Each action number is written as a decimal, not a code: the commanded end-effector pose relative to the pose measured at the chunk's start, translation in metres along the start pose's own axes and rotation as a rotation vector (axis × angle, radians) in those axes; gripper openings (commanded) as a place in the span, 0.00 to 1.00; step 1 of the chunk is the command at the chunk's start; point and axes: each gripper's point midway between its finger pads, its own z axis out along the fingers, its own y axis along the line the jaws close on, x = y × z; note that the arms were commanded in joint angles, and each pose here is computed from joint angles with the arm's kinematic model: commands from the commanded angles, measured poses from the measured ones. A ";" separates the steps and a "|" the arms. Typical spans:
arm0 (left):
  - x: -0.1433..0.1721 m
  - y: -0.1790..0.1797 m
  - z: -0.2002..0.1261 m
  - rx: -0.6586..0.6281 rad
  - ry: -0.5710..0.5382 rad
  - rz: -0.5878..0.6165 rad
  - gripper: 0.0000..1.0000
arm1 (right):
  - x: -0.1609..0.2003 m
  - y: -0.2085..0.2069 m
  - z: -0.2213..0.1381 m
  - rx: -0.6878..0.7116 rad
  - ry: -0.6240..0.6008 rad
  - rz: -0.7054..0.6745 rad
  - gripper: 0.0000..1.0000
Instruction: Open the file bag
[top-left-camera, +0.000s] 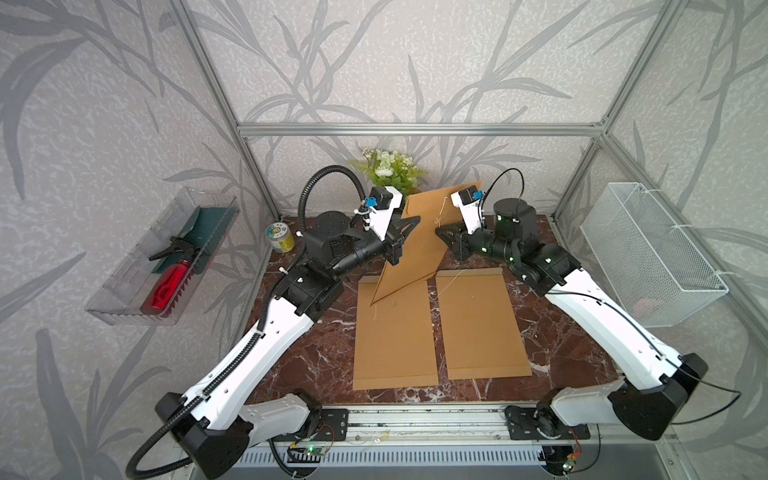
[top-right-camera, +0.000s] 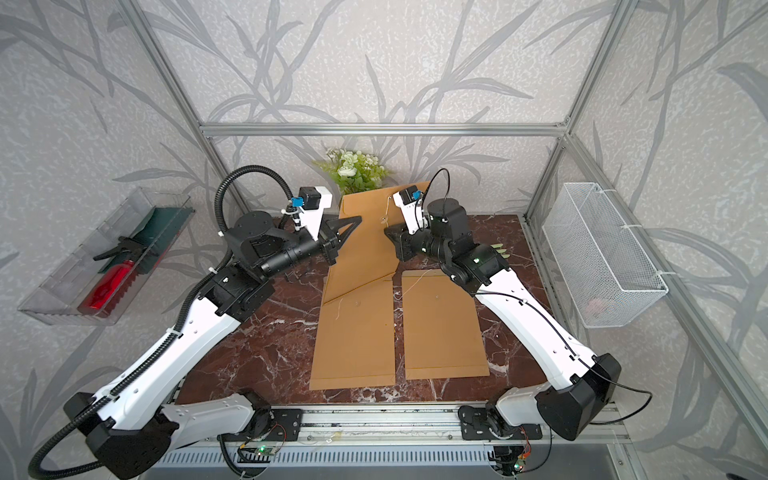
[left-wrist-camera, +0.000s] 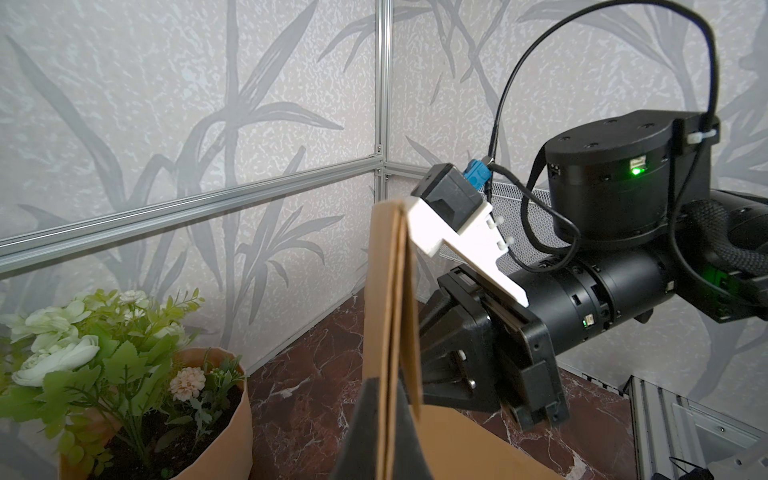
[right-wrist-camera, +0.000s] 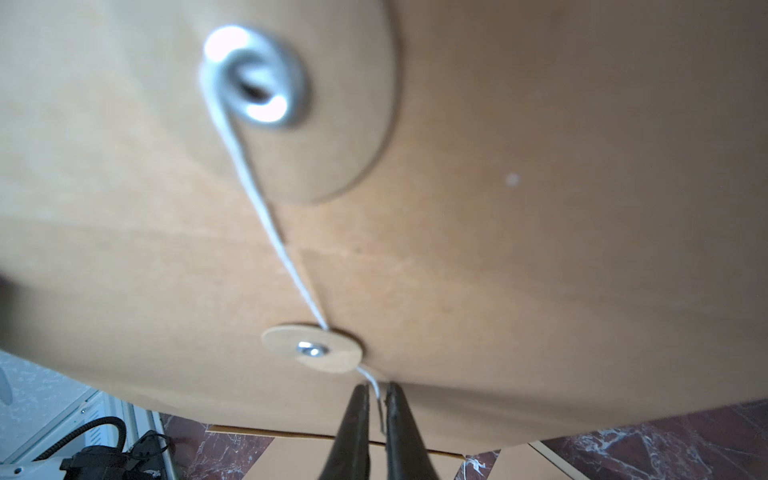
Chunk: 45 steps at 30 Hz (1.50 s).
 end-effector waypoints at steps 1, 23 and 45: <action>-0.014 -0.006 -0.009 0.009 -0.040 0.023 0.00 | -0.016 0.007 -0.005 -0.017 -0.037 -0.023 0.07; -0.008 -0.002 -0.013 -0.023 -0.061 -0.007 0.00 | -0.028 -0.004 -0.025 0.079 -0.086 -0.015 0.00; 0.008 -0.001 -0.007 -0.014 -0.055 -0.050 0.00 | -0.053 0.019 -0.038 -0.014 -0.129 -0.042 0.00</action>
